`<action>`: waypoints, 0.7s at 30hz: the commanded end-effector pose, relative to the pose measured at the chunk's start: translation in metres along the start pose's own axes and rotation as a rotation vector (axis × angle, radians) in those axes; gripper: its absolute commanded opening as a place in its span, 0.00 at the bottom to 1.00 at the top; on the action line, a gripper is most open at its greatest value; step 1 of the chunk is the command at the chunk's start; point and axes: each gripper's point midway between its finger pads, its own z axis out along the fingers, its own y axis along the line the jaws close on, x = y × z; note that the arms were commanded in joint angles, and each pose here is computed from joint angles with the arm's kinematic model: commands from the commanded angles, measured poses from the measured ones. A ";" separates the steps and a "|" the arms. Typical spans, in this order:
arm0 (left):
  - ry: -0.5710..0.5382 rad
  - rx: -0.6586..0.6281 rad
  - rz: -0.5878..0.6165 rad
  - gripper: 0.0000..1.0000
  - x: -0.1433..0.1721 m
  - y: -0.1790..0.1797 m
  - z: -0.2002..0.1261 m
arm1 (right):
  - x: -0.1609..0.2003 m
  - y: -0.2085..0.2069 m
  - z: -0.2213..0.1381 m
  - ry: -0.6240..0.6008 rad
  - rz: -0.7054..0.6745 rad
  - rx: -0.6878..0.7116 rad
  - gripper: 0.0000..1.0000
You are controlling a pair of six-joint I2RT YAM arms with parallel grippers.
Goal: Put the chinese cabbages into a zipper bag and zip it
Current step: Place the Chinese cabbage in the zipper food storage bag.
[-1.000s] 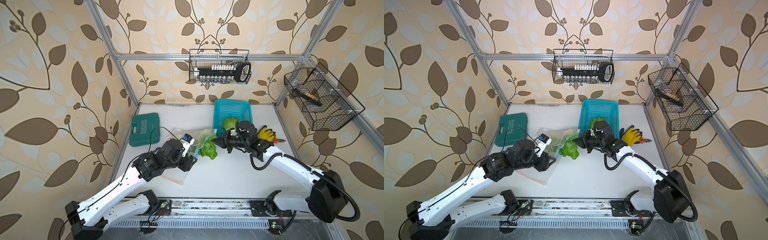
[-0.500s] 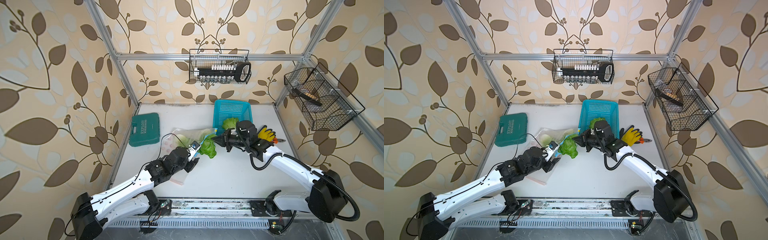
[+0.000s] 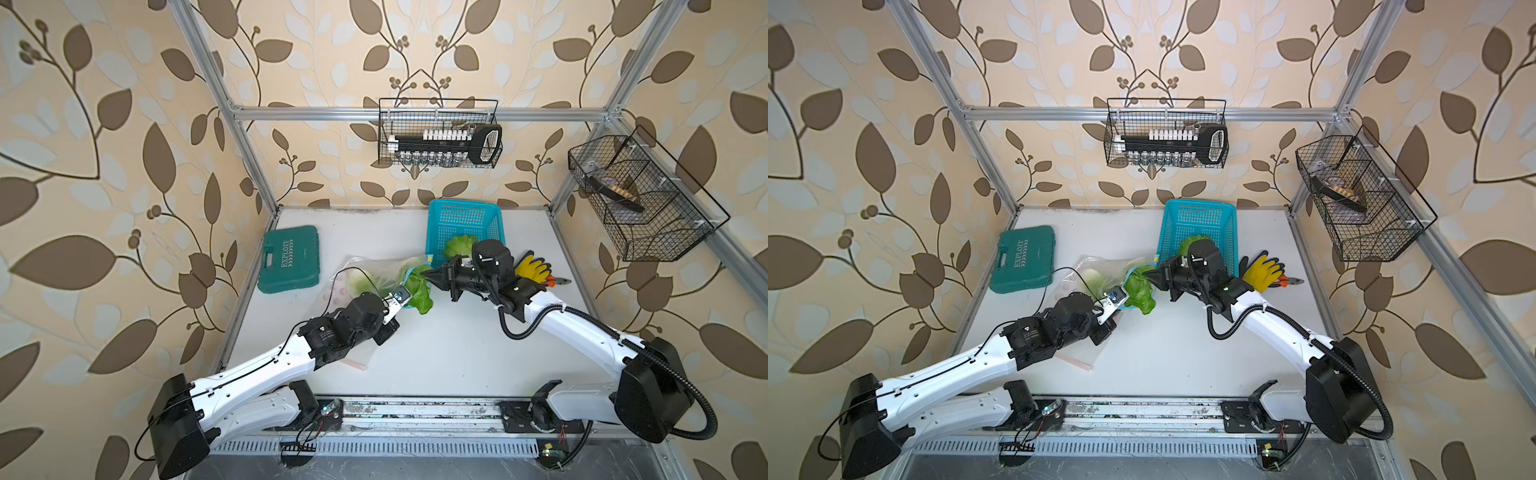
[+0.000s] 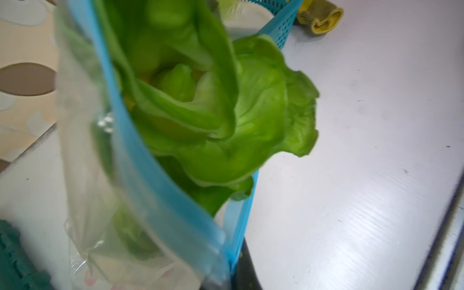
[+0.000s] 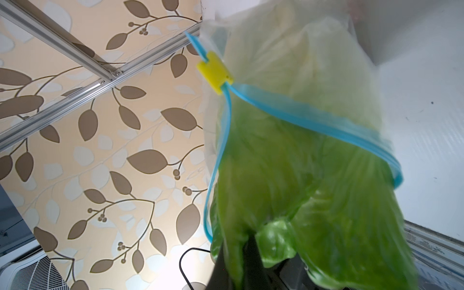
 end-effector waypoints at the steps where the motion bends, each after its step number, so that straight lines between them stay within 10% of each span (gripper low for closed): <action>1: -0.033 0.148 -0.030 0.00 -0.027 -0.027 -0.025 | 0.001 0.044 -0.002 -0.055 -0.032 -0.116 0.00; 16: 0.019 0.287 -0.157 0.00 -0.067 -0.051 -0.027 | -0.012 -0.025 0.033 -0.243 -0.316 0.227 0.01; 21: -0.031 0.234 -0.219 0.00 -0.066 -0.040 -0.029 | -0.002 -0.028 0.022 -0.098 -0.443 0.293 0.23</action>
